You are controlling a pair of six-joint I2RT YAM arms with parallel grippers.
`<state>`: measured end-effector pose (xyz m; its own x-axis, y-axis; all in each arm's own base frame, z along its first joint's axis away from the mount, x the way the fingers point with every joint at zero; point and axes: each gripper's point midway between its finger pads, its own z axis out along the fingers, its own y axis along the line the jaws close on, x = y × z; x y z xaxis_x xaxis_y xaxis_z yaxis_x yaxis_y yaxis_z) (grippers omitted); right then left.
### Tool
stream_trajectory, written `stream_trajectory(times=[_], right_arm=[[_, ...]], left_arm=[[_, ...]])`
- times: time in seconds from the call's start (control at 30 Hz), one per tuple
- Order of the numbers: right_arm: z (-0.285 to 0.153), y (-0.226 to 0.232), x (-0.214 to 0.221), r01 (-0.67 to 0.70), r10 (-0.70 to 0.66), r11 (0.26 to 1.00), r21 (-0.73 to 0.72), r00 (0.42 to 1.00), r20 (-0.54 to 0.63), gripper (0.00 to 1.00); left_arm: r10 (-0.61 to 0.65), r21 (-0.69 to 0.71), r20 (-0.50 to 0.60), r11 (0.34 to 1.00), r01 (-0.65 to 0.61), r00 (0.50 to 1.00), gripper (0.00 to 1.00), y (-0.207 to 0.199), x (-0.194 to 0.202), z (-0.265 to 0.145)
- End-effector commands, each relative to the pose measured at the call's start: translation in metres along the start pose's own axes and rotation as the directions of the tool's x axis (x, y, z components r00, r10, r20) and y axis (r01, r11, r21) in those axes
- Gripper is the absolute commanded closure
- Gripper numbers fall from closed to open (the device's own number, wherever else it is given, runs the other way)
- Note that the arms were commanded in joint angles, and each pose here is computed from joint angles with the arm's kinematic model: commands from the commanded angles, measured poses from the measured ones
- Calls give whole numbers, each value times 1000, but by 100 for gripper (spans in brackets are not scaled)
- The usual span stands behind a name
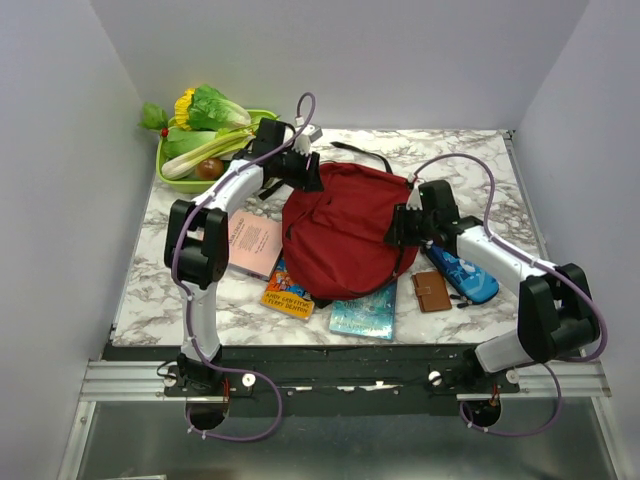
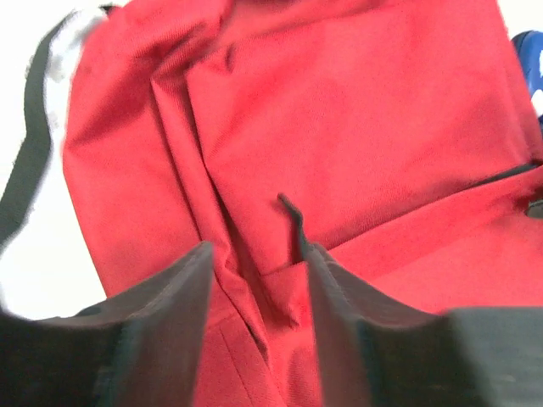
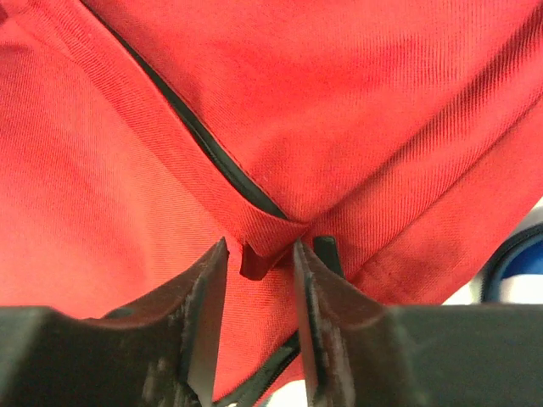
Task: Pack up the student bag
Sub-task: Unzip the student bag at the center of the board.
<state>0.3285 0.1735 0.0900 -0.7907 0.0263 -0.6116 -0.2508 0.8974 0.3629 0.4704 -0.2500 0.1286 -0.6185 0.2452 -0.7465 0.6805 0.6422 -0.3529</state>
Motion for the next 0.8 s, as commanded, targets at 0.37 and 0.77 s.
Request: stream_trajectory(times=[0.37,0.77], right_arm=[[-29,8,-17,20,-20,1000,6,1000,20,41],[-59,-16,15,-48,50,990,131,999,-17,37]], left_arm=[[253,227,150,932,-282,956,30,-91,-30,66],[496,297,-28,833,-467,868,33,-76,50,60]])
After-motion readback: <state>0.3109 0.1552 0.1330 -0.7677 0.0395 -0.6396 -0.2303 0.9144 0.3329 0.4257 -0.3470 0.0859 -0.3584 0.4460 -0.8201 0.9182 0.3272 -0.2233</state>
